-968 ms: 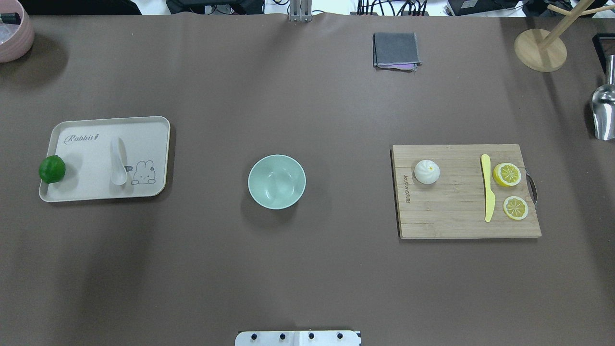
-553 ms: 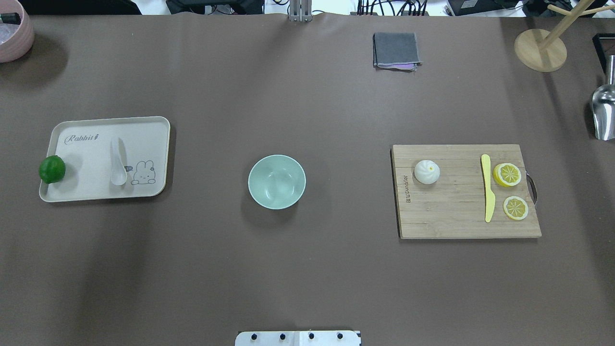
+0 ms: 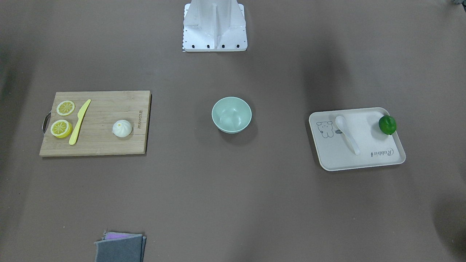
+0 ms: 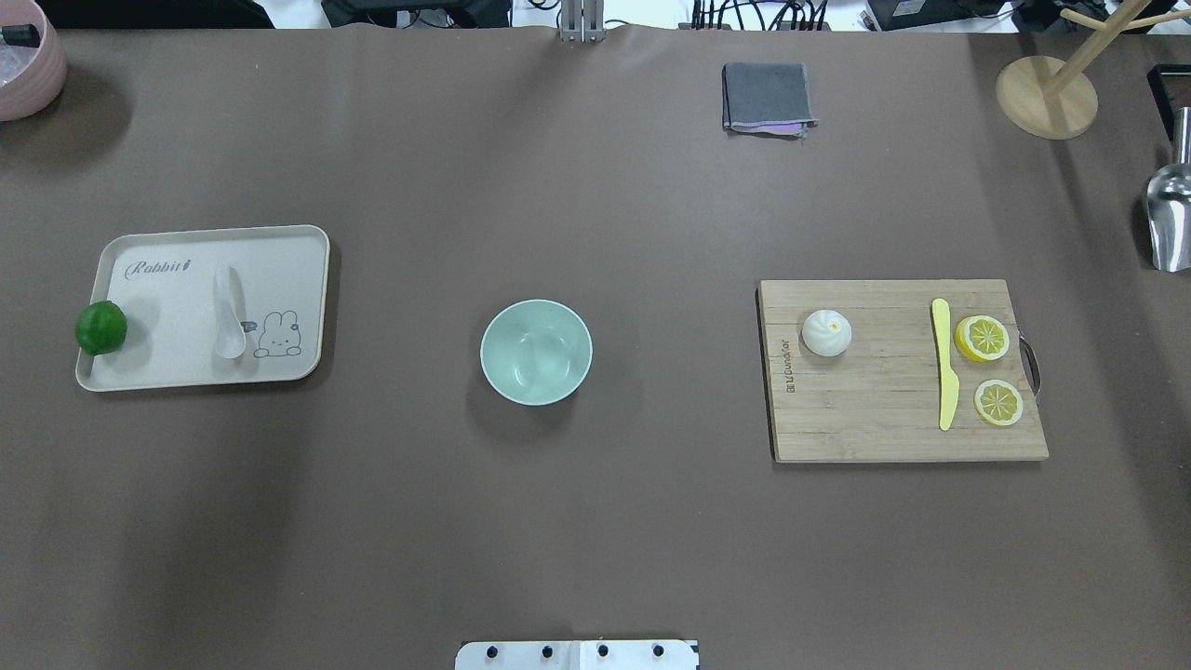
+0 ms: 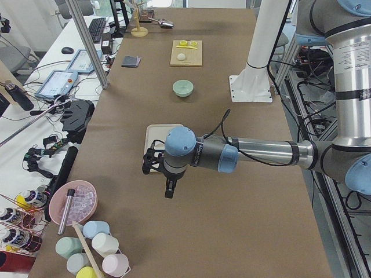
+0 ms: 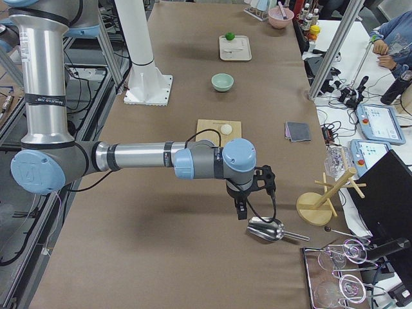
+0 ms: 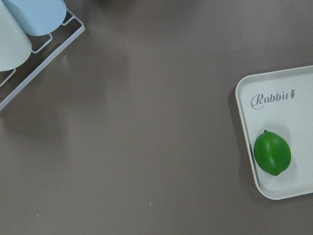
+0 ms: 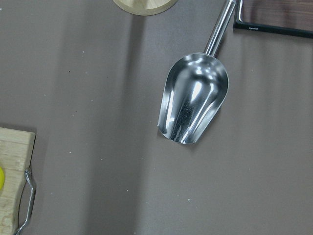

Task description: Put spoon and bun in bowl

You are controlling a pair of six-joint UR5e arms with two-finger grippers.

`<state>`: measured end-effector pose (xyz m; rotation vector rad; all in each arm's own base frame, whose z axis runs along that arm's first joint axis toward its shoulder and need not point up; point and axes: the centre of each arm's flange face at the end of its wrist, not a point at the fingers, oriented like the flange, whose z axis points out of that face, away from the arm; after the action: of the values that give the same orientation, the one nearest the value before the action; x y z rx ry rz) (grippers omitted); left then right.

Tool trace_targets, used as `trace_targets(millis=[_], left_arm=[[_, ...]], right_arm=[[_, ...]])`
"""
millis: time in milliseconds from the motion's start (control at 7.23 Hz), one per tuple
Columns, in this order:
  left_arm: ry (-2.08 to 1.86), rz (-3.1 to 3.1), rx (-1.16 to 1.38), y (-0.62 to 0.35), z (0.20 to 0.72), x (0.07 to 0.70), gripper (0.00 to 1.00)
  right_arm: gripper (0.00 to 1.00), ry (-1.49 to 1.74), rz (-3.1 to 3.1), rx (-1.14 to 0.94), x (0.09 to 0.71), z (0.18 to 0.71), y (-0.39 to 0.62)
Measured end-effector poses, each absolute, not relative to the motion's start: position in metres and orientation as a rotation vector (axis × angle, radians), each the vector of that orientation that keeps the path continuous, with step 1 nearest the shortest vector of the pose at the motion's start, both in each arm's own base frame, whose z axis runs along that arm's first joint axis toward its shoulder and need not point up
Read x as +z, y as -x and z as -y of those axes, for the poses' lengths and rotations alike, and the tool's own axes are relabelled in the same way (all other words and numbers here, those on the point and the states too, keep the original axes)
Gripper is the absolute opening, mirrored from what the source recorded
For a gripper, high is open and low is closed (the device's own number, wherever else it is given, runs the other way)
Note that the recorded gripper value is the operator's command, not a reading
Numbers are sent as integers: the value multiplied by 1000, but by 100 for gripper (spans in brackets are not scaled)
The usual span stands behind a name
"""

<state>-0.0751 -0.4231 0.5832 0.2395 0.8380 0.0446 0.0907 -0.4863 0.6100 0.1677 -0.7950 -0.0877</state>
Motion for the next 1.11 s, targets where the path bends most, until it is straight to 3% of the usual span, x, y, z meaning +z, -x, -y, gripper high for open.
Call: trace_targets(millis=[691,1106], left_arm=[[-219,-892,20,53,439,560,95],[-110,-931,24,-54,500,509,92]], right_arm=[[99,-166,880,-78,604,474,-75],[99,-114,907,-3,534,484,-4]])
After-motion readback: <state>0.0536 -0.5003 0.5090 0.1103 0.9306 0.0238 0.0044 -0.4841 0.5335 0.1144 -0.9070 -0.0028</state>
